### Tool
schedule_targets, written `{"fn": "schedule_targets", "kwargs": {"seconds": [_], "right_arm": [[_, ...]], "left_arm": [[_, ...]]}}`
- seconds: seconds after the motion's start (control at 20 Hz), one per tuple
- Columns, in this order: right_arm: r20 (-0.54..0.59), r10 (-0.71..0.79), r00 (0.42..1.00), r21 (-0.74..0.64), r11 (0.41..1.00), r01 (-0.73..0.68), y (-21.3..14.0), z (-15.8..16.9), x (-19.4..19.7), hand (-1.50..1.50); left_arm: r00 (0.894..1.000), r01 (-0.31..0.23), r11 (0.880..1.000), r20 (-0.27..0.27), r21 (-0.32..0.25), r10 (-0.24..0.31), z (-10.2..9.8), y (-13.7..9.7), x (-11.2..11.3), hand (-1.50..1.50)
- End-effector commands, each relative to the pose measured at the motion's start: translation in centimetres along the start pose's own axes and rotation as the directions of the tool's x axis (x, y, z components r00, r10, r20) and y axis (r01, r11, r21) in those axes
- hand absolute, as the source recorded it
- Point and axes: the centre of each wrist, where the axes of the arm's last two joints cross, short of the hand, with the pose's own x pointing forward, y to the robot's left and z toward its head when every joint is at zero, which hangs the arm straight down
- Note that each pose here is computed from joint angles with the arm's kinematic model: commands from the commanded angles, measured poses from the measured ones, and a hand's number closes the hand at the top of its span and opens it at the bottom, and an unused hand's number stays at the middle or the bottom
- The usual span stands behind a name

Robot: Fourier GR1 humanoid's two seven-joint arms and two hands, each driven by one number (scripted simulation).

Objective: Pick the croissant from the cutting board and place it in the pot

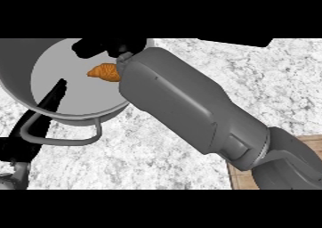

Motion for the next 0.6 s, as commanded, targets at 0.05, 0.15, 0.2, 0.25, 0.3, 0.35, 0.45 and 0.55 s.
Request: {"fn": "schedule_targets", "kwargs": {"seconds": [0.05,0.15,0.2,0.25,0.3,0.35,0.45,0.55], "right_arm": [[0.095,-0.215,0.972,-0.160,0.960,0.228,-1.1,-0.1,1.3,-1.50],[0.101,-0.315,0.944,-0.212,0.920,0.330,-1.8,-0.1,1.9,-1.50],[0.101,-0.343,0.934,-0.213,0.910,0.357,-2.0,-0.2,1.8,-1.50],[0.103,-0.373,0.922,-0.202,0.900,0.386,-2.2,-0.1,2.5,-1.50],[0.077,-0.398,0.914,-0.210,0.890,0.405,-2.2,0.0,1.4,-1.50],[0.064,-0.440,0.896,-0.170,0.880,0.444,-2.7,0.0,1.7,-1.50],[0.063,-0.469,0.881,-0.123,0.872,0.473,-2.6,0.3,1.0,-1.50],[0.042,-0.492,0.869,-0.088,0.865,0.494,-2.3,0.7,0.6,-1.50]], "left_arm": [[0.994,0.058,0.997,-0.091,0.045,-0.054,0.2,0.0,-2.0,0.00],[0.994,0.059,0.997,-0.098,0.058,-0.053,-0.1,0.0,-1.8,0.00],[0.991,0.074,0.996,-0.112,0.052,-0.067,0.1,0.9,-2.5,0.00],[0.992,0.074,0.996,-0.111,0.059,-0.067,-0.1,0.5,-2.4,0.00],[0.991,0.076,0.995,-0.115,0.059,-0.069,0.4,0.9,-2.8,0.00],[0.990,0.077,0.994,-0.127,0.073,-0.067,0.8,0.6,-3.3,0.00],[0.990,0.083,0.992,-0.122,0.095,-0.071,-0.1,2.3,-2.0,0.00],[0.989,0.077,0.994,-0.133,0.081,-0.066,1.1,0.6,-3.7,0.00]]}}
